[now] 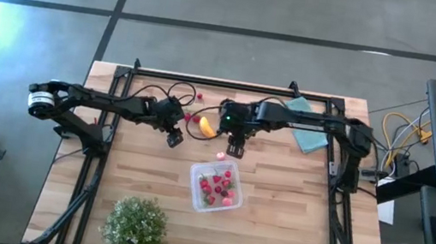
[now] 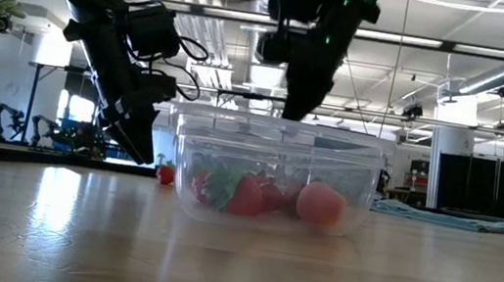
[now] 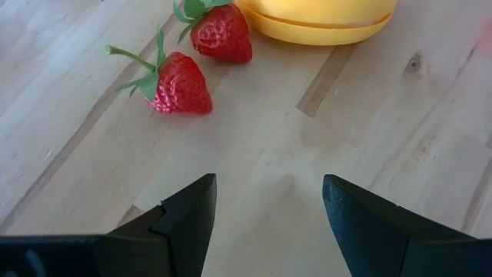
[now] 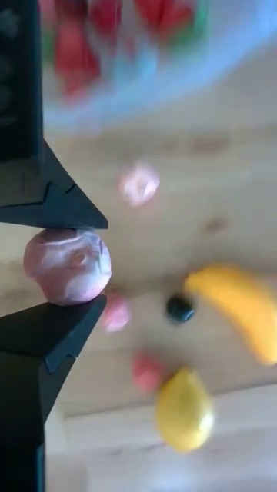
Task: Pick and placing Produce into tupperware
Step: Put the peach into the transparent bin
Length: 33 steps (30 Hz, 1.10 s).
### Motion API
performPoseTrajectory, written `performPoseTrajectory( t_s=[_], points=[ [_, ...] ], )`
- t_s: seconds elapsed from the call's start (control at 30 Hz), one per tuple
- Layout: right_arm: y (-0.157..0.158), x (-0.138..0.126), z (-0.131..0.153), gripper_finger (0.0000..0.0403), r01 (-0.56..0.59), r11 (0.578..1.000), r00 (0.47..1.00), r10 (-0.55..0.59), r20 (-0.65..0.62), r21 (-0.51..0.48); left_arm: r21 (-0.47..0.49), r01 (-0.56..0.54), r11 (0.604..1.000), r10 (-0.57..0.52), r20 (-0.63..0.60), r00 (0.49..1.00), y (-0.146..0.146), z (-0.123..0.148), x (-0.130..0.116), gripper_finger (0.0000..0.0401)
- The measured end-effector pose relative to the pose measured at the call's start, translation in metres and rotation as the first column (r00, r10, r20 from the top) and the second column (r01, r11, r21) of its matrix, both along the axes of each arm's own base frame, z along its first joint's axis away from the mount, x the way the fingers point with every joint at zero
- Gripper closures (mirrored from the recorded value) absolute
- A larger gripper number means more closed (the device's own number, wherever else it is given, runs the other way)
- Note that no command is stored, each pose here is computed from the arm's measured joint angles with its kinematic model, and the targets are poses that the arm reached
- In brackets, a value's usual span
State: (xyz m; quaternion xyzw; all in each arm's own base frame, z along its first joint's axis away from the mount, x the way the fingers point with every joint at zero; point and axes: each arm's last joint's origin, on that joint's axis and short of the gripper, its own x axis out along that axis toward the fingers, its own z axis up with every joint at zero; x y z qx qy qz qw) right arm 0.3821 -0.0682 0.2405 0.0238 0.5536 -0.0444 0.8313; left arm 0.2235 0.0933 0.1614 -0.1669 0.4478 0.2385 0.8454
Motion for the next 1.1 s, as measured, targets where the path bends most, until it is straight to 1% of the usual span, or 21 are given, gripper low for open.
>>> performPoseTrajectory(
  t_s=[0.07, 0.17, 0.37, 0.5, 0.67, 0.77, 0.83, 0.9, 0.97, 1.1],
  points=[
    [0.010, 0.000, 0.010, 0.0273, -0.008, 0.999, 0.999, 0.007, 0.034, 0.044, 0.002, 0.000, 1.000, 0.000, 0.005, 1.000, 0.000, 0.000, 0.000, 0.0177],
    [0.028, 0.003, 0.013, 0.0271, -0.021, 0.994, 0.999, 0.015, 0.052, 0.111, 0.013, 0.000, 1.000, 0.000, 0.029, 1.000, 0.001, 0.002, 0.002, 0.0177],
    [0.073, 0.007, 0.005, 0.0269, -0.117, 0.983, 0.993, 0.114, 0.029, 0.144, 0.036, -0.002, 0.999, -0.001, 0.082, 0.997, 0.003, 0.005, 0.006, 0.0177],
    [0.090, 0.009, -0.002, 0.0267, -0.109, 0.979, 0.994, 0.110, 0.005, 0.170, 0.060, -0.005, 0.998, -0.003, 0.141, 0.990, 0.005, 0.009, 0.011, 0.0177],
    [0.096, 0.015, -0.020, 0.0259, 0.006, 0.975, 0.998, 0.008, -0.063, 0.223, 0.083, -0.009, 0.996, -0.008, 0.198, 0.980, 0.006, 0.014, 0.015, 0.0177],
    [0.097, 0.017, -0.032, 0.0250, 0.066, 0.959, 0.993, -0.035, -0.114, 0.277, 0.102, -0.014, 0.995, -0.012, 0.244, 0.970, 0.008, 0.017, 0.018, 0.0177],
    [0.097, 0.018, -0.038, 0.0241, 0.094, 0.956, 0.988, -0.054, -0.148, 0.279, 0.109, -0.015, 0.994, -0.014, 0.261, 0.965, 0.008, 0.019, 0.019, 0.0177],
    [0.098, 0.018, -0.041, 0.0231, 0.097, 0.957, 0.986, -0.055, -0.156, 0.275, 0.118, -0.018, 0.993, -0.016, 0.282, 0.959, 0.009, 0.020, 0.021, 0.0177],
    [0.099, 0.018, -0.041, 0.0219, 0.095, 0.958, 0.986, -0.053, -0.157, 0.272, 0.129, -0.021, 0.991, -0.020, 0.308, 0.951, 0.009, 0.023, 0.022, 0.0177],
    [0.098, 0.016, -0.034, 0.0197, 0.100, 0.967, 0.989, -0.070, -0.132, 0.233, 0.138, -0.024, 0.990, -0.023, 0.332, 0.943, 0.010, 0.025, 0.024, 0.0177]
  ],
)
